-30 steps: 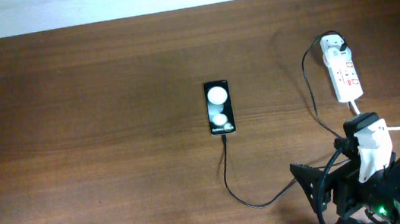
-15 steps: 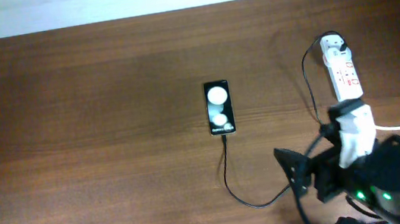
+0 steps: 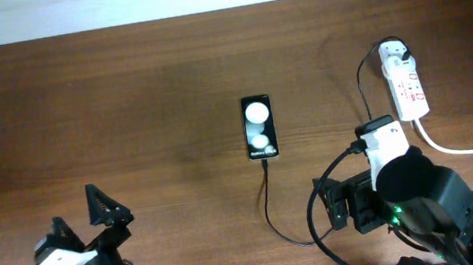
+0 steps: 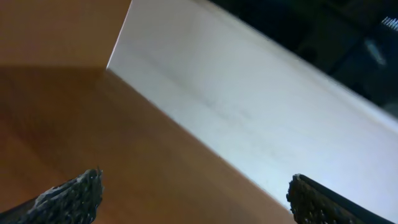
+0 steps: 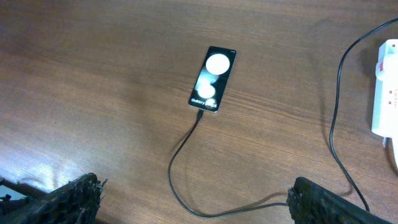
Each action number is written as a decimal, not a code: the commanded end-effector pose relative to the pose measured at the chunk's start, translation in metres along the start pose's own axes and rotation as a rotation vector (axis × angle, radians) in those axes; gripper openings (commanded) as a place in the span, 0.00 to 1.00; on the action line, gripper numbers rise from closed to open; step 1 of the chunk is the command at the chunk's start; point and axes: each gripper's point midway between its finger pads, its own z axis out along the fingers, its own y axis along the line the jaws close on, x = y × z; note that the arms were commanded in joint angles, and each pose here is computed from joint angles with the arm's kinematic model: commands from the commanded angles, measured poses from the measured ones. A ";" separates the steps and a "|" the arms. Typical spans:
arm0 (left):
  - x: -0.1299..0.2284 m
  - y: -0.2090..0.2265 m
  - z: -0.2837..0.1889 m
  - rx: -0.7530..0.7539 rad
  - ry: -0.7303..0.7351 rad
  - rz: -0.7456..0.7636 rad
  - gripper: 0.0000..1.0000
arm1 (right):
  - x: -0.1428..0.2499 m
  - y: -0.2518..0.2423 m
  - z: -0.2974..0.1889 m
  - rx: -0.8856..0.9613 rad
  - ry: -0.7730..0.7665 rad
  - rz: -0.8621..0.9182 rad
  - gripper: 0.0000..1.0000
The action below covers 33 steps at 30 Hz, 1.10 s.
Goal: Plug charger to phone and switch on socket
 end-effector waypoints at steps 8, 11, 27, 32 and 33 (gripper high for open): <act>0.090 -0.011 0.005 0.198 0.211 0.044 0.99 | 0.006 0.003 -0.002 -0.026 0.028 0.008 0.99; 0.093 -0.016 0.004 0.224 0.227 0.043 0.99 | 0.006 0.003 -0.002 -0.026 0.028 0.008 0.99; 0.093 -0.016 0.004 0.224 0.228 0.043 0.99 | -0.009 -0.052 0.000 0.249 -0.045 0.142 0.99; 0.093 -0.016 0.004 0.225 0.228 0.043 0.99 | -0.009 -0.119 0.027 0.545 0.058 0.298 0.99; 0.093 -0.016 0.004 0.225 0.228 0.043 0.99 | -0.008 -0.130 0.033 0.584 0.089 0.326 0.99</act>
